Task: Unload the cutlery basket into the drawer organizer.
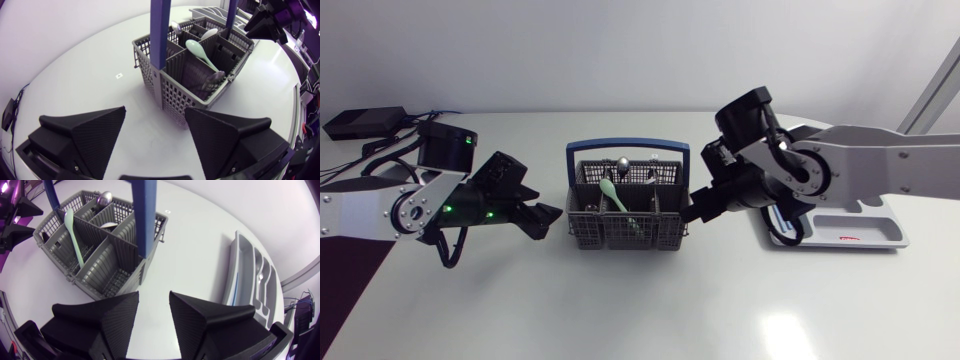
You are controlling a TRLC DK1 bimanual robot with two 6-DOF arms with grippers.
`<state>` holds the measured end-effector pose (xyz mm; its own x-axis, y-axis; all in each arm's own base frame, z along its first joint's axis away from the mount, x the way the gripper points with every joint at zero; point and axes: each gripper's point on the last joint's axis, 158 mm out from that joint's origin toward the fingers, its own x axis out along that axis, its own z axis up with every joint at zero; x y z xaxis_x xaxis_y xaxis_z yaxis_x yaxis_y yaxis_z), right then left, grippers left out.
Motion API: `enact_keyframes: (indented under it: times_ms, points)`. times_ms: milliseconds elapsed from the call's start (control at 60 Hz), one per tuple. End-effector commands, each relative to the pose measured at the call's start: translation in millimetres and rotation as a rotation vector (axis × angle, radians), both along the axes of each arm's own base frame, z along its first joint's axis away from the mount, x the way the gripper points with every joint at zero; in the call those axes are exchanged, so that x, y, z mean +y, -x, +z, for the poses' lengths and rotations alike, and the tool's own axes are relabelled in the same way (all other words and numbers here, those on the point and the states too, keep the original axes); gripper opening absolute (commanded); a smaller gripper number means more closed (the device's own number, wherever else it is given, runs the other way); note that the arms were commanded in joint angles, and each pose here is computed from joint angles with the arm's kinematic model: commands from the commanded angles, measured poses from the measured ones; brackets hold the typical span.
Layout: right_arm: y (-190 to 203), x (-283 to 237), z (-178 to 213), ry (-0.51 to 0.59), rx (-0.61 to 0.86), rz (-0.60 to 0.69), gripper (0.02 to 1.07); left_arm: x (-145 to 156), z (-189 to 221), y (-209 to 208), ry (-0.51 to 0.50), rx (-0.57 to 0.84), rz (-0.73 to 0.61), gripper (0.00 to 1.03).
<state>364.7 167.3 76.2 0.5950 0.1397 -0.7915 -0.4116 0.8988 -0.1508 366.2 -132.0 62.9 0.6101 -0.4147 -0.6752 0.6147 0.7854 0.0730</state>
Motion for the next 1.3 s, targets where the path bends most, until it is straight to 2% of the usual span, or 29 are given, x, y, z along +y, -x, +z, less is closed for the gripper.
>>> enact_keyframes:
  times_ms: [0,117,267,400,767,1283]
  points:
    - [5,-4,16,0.003,-0.03,-0.01,0.56,5,0,9,-0.008,-0.014,-0.012,0.86]
    - [16,9,43,-0.029,-0.072,0.033,0.57,7,12,18,-0.001,-0.045,-0.009,0.87]
    - [33,62,71,-0.125,-0.093,0.159,0.57,-1,22,34,0.005,-0.062,-0.039,0.88]
    - [35,103,79,-0.205,-0.071,0.235,0.57,-6,21,43,0.005,-0.06,-0.063,0.88]
    - [17,166,43,-0.236,0.003,0.312,0.57,-10,15,51,0.007,-0.049,-0.103,0.88]
    - [13,205,13,-0.217,0.048,0.349,0.57,-14,11,54,0.015,-0.043,-0.125,0.88]
